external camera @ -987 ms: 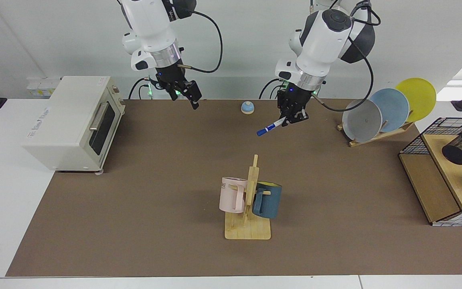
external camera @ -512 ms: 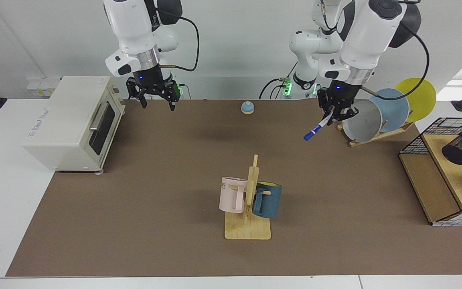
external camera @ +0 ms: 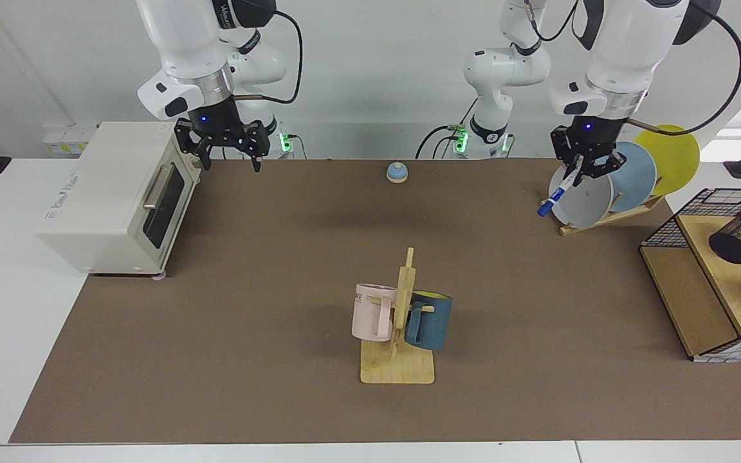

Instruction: Put markers into pen holder

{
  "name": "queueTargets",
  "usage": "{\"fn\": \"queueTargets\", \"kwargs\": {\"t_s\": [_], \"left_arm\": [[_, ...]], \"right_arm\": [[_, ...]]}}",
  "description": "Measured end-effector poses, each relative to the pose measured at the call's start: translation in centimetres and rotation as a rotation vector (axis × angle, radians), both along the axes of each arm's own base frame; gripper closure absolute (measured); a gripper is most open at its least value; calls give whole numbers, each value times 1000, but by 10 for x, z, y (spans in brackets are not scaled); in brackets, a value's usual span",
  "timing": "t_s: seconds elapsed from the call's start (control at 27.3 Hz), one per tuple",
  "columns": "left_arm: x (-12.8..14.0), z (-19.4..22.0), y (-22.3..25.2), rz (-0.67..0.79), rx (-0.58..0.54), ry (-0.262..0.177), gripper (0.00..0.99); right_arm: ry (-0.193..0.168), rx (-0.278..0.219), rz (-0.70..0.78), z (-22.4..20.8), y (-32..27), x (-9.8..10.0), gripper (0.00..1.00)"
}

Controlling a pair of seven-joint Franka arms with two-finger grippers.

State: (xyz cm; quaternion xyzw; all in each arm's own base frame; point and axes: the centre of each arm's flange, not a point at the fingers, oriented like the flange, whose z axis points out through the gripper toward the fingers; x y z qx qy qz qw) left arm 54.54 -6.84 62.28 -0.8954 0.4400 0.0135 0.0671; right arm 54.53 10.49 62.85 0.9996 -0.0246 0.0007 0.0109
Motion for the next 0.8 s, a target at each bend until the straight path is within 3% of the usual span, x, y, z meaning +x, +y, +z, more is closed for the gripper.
{"fn": "queueTargets", "kwargs": {"t_s": [0.37,0.62,0.8], "left_arm": [[1,22,41,-54,262,-4,828],[10,35,111,-189,430,62,828],[22,45,179,-314,494,83,828]], "right_arm": [[7,-4,7,-3,-6,6,0],[6,-4,10,-2,-16,8,0],[8,-3,13,-3,-14,8,0]]}}
